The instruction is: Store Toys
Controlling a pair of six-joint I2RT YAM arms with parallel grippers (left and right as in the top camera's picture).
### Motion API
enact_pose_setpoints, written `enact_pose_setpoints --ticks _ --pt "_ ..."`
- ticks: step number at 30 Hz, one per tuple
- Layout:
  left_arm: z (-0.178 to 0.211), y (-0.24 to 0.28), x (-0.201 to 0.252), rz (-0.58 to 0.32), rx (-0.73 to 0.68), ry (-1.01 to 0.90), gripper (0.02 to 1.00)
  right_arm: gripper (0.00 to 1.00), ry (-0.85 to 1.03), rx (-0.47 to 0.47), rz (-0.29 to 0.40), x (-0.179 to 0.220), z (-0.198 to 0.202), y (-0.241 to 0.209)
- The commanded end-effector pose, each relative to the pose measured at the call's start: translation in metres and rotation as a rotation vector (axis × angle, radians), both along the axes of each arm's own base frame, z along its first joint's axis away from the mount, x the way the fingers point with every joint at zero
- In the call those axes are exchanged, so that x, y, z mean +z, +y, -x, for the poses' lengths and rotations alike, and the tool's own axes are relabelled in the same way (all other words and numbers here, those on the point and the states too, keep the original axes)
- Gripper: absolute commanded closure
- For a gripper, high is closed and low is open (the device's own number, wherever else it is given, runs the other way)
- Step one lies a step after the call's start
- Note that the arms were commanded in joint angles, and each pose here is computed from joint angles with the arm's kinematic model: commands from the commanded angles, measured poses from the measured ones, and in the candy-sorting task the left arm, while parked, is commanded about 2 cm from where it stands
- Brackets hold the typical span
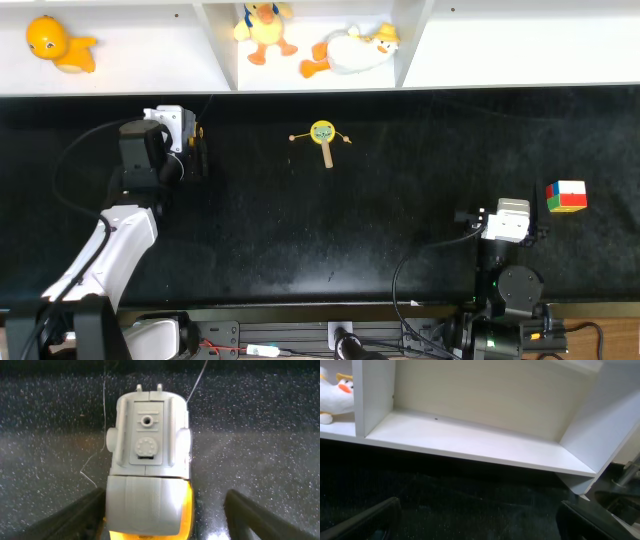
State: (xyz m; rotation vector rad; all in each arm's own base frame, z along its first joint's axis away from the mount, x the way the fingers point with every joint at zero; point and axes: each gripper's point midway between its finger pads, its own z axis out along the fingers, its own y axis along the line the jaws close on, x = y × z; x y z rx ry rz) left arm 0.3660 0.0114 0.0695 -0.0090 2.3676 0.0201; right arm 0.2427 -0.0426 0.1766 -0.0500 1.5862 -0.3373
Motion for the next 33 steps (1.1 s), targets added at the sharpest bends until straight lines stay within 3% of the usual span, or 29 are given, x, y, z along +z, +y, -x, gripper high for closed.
enact_pose_setpoints --ticks 1,5,13,18,25,33 --pt "0.002 -0.001 -0.004 -0.002 0.006 0.007 0.603 0.007 0.002 0.001 -0.006 -0.004 0.000 0.000" --pt "0.007 -0.001 0.010 -0.003 0.006 -0.012 0.722 0.005 0.002 0.001 -0.006 -0.004 -0.001 0.000" --pt "0.042 -0.002 0.064 -0.008 0.003 -0.084 0.737 0.005 0.002 0.001 -0.006 -0.004 -0.001 0.000" --pt "0.040 -0.002 0.098 -0.009 0.002 -0.177 0.737 0.005 0.002 0.001 -0.007 -0.004 -0.001 0.000" --pt "0.004 -0.003 0.130 -0.010 -0.003 -0.234 0.737 0.005 0.002 0.001 -0.006 -0.004 -0.001 0.000" --pt "-0.068 -0.007 0.133 -0.009 -0.016 -0.242 0.728 0.005 0.002 0.001 -0.007 -0.004 -0.001 0.000"
